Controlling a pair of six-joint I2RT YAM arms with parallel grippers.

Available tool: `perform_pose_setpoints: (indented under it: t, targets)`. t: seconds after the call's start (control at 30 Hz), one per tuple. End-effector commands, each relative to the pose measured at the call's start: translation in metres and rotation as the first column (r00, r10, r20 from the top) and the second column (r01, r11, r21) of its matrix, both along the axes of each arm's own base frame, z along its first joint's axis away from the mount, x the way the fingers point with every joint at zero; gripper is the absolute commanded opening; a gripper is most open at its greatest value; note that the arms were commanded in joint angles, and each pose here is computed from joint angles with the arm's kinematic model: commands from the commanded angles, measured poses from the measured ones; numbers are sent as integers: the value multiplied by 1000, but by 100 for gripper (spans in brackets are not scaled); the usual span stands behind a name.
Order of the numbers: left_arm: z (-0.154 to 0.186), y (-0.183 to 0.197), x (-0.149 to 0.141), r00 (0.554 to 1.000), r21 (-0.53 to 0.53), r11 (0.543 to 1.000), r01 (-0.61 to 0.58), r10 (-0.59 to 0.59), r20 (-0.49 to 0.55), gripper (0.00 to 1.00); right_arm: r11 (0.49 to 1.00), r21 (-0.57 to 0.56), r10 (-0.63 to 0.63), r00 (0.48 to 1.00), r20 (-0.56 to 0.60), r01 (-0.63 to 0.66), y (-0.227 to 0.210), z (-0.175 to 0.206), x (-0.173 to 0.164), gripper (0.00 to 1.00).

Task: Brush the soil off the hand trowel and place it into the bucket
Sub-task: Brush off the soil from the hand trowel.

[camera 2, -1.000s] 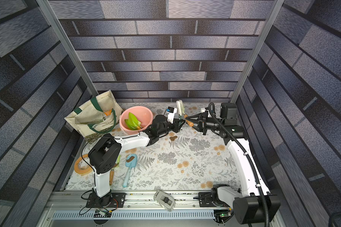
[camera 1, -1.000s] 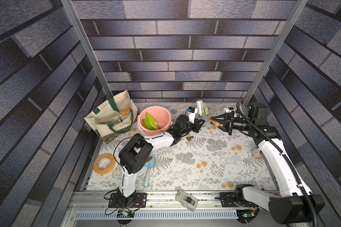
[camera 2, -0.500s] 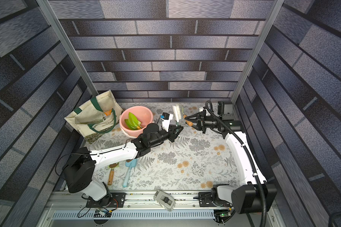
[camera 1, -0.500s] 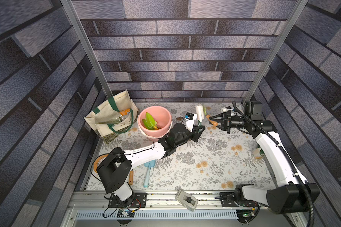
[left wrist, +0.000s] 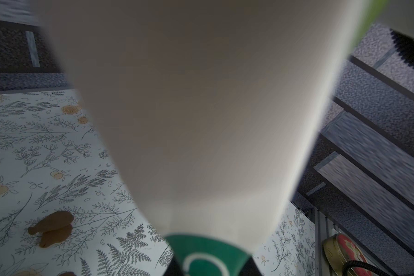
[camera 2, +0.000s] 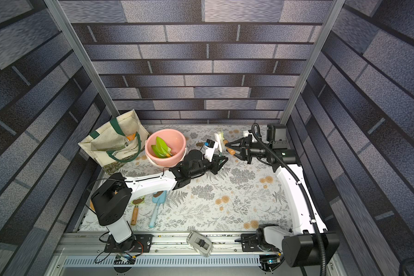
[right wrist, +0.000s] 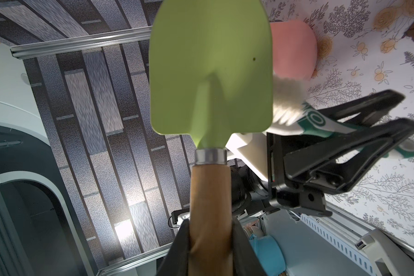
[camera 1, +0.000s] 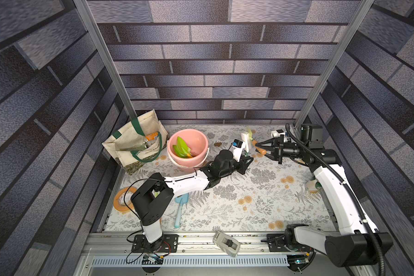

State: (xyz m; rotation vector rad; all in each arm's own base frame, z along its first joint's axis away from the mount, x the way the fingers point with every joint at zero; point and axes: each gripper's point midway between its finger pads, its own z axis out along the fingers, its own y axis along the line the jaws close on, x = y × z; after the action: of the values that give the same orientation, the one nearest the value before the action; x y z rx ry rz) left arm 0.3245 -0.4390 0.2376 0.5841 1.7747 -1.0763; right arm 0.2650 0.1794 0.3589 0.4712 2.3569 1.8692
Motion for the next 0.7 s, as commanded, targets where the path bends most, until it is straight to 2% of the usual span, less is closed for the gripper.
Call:
perform_pose_setpoints:
  t: [0.0, 0.3, 0.47, 0.57, 0.67]
  targets:
    - [22, -7, 12, 996, -16, 999, 42, -41, 78, 0, 1000, 14, 27, 999, 18, -27, 2, 7, -13, 2]
    - [18, -21, 51, 996, -9, 999, 50, -49, 75, 0, 1000, 19, 8, 999, 41, -8, 0, 14, -19, 2]
    - [6, -26, 70, 999, 20, 1000, 22, -23, 38, 0, 1000, 20, 0, 998, 70, -2, -1, 25, -21, 2]
    - [12, -12, 76, 1000, 10, 1000, -11, 10, 30, 0, 1000, 13, 0, 995, 102, -1, 0, 33, -15, 2]
    - [27, 17, 76, 996, 10, 997, -75, 74, 56, 0, 999, -39, 2, 984, 179, 5, -1, 45, -4, 2]
